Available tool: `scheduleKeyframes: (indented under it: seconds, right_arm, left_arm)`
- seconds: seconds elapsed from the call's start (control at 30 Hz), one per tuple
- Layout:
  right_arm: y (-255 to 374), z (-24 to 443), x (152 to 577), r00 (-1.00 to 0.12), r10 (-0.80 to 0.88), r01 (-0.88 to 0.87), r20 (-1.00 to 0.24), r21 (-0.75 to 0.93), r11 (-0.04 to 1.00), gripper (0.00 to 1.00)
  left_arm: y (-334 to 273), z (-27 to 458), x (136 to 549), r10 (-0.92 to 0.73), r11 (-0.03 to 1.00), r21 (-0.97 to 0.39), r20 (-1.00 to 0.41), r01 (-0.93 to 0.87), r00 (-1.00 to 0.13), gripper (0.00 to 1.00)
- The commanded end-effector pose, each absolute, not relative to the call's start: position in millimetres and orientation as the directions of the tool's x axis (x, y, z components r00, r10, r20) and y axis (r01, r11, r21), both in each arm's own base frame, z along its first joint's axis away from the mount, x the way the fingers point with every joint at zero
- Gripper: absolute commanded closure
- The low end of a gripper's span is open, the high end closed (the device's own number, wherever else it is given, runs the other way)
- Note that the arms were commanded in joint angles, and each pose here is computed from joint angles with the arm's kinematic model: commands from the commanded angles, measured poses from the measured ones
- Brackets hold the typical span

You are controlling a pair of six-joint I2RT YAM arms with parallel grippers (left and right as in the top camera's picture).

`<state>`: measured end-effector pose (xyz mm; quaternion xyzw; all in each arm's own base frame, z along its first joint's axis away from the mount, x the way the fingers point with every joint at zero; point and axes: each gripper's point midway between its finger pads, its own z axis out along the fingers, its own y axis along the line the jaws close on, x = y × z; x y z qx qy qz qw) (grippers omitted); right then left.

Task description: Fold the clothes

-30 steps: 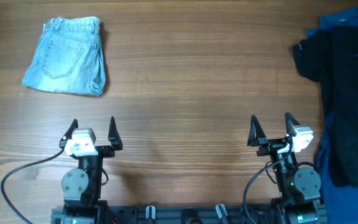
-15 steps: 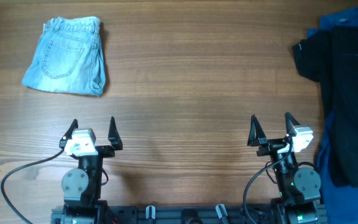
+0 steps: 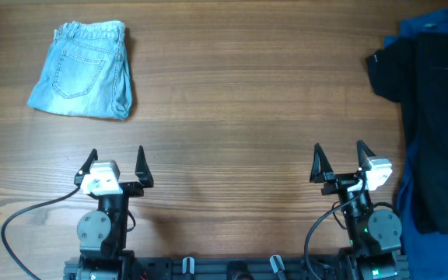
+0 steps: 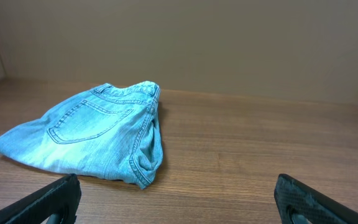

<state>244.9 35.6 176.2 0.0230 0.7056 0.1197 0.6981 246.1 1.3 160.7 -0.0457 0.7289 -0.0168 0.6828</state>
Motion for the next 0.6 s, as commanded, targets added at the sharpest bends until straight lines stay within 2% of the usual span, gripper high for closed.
scheduleKeyframes:
  seconds: [0.0,0.1,0.2,0.4,0.57]
  right_arm:
    - [33.2,176.4,245.7,-0.018,0.181,-0.123,-0.983,0.182,0.976,0.0]
    - [29.7,178.8,246.0,-0.006,0.192,-0.104,-0.981,0.191,0.976,0.0]
    - [44.4,196.3,241.6,0.006,0.242,-0.199,-0.97,0.236,0.951,0.0]
    - [29.3,312.0,207.9,0.185,0.269,-0.186,-0.945,0.235,0.954,0.0]
    - [18.1,395.0,192.2,0.234,0.273,-0.147,-0.933,0.244,0.959,0.0]
  left_arm:
    - [2.0,160.0,246.0,-0.071,0.996,-0.068,-0.996,-0.049,-0.059,0.0]
    - [2.0,160.0,246.0,-0.07,0.997,-0.067,-0.996,-0.049,-0.059,0.0]
    - [2.0,160.0,246.0,-0.071,0.996,-0.068,-0.996,-0.049,-0.059,0.0]
    - [2.0,160.0,246.0,-0.071,0.996,-0.068,-0.996,-0.049,-0.059,0.0]
    - [2.0,160.0,246.0,-0.071,0.996,-0.068,-0.996,-0.049,-0.059,0.0]
